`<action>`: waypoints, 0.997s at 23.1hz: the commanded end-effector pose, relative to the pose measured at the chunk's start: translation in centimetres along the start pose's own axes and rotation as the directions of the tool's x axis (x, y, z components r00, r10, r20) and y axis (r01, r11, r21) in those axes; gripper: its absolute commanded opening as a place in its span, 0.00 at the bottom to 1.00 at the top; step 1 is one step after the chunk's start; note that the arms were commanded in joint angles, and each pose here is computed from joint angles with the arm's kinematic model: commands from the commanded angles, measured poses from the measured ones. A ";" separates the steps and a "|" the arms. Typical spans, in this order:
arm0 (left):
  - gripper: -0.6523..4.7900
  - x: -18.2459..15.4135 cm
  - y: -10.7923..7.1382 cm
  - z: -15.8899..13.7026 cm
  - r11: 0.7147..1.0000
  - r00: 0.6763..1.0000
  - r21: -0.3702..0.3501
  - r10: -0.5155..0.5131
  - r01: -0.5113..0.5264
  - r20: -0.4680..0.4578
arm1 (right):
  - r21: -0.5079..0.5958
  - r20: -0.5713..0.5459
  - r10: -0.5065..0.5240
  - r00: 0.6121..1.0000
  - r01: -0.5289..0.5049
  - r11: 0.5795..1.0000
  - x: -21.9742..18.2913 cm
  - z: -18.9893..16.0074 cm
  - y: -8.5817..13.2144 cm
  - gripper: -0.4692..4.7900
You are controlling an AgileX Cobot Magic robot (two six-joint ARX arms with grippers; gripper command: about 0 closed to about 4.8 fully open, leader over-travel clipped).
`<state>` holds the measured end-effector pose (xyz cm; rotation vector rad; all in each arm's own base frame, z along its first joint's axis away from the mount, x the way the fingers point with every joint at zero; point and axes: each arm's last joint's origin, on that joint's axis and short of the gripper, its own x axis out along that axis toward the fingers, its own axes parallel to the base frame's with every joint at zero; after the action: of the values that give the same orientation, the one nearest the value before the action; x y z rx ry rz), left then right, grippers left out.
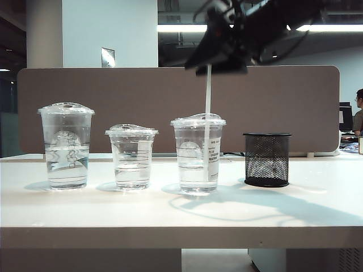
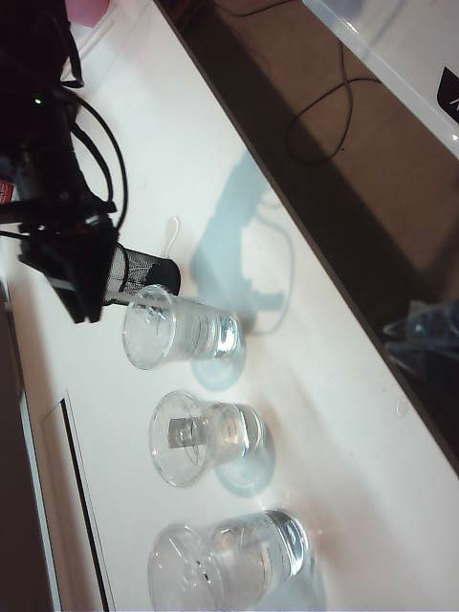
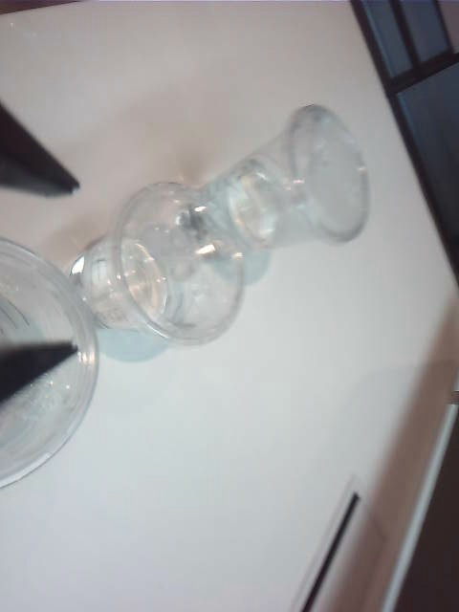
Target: Pick up the straw and insert it into the medium coffee cup.
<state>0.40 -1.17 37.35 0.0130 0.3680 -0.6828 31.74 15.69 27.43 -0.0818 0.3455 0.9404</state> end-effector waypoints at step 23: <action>0.11 0.0 0.0 0.1 1.000 1.000 0.011 0.002 -0.002 0.010 | -0.041 0.270 -0.491 0.828 0.519 0.854 -19.2 0.8 9.1 0.08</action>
<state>0.40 -1.17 37.35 0.0131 0.3680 -0.6824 14.89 6.77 35.80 -0.1471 0.0243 0.4712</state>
